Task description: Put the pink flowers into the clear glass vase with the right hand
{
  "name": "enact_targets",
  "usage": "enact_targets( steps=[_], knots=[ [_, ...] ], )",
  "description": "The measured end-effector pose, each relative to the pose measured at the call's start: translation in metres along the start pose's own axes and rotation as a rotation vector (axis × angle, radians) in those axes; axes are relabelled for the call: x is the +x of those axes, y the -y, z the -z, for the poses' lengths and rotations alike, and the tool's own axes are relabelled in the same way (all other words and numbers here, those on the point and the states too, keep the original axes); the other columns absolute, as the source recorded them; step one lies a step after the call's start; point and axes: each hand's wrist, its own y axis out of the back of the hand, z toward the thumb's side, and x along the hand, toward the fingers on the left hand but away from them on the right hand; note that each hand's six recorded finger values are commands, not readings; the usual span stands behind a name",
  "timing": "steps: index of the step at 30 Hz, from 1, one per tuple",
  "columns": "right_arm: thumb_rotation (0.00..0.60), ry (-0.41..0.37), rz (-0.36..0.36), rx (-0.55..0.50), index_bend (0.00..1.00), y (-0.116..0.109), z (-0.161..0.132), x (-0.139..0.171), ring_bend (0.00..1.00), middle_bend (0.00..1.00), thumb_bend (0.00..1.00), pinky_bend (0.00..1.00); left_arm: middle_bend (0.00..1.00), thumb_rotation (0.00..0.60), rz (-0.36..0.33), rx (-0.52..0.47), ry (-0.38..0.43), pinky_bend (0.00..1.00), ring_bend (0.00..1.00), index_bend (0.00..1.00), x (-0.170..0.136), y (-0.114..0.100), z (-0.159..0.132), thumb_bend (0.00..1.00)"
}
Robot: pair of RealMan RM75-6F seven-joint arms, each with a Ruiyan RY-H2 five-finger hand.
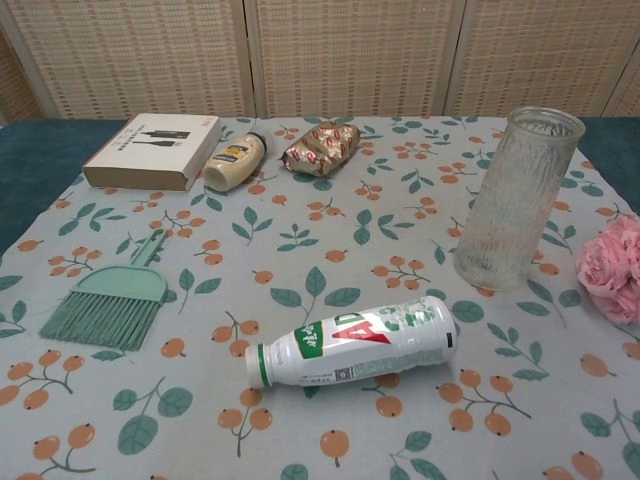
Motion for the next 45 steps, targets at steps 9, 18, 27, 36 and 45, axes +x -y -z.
enact_targets(
  steps=[9, 18, 27, 36, 45],
  knots=[
    [0.6, 0.005, -0.223, -0.011, 0.14, 0.042, -0.024, -0.047, 0.93, 0.98, 0.0, 0.75, 0.08, 0.6, 0.003, -0.002, 0.002, 0.28, 0.01, 0.07, 0.0, 0.0, 0.0, 0.35],
    [0.6, 0.039, -0.305, 0.055, 0.51, 0.067, -0.03, -0.059, 0.94, 1.0, 0.0, 0.76, 0.08, 0.6, 0.004, -0.003, -0.003, 0.28, 0.01, 0.07, 0.0, 0.0, 0.001, 0.35],
    [0.6, 0.082, -0.258, 0.116, 0.87, 0.063, -0.022, -0.059, 0.95, 1.0, 0.37, 0.77, 0.08, 0.6, 0.005, 0.0, -0.001, 0.28, 0.01, 0.07, -0.001, 0.0, 0.0, 0.35],
    [0.6, 0.023, -0.179, 0.059, 0.88, 0.03, -0.025, -0.038, 0.96, 1.0, 0.42, 0.78, 0.08, 0.6, 0.006, 0.001, 0.0, 0.28, 0.01, 0.07, -0.001, 0.001, 0.0, 0.35],
    [0.6, -0.236, 0.18, -0.131, 0.93, -0.089, -0.066, 0.015, 0.98, 1.0, 0.53, 0.87, 0.08, 0.6, 0.008, 0.0, 0.004, 0.28, 0.01, 0.07, -0.001, 0.001, -0.001, 0.35]
  ],
)
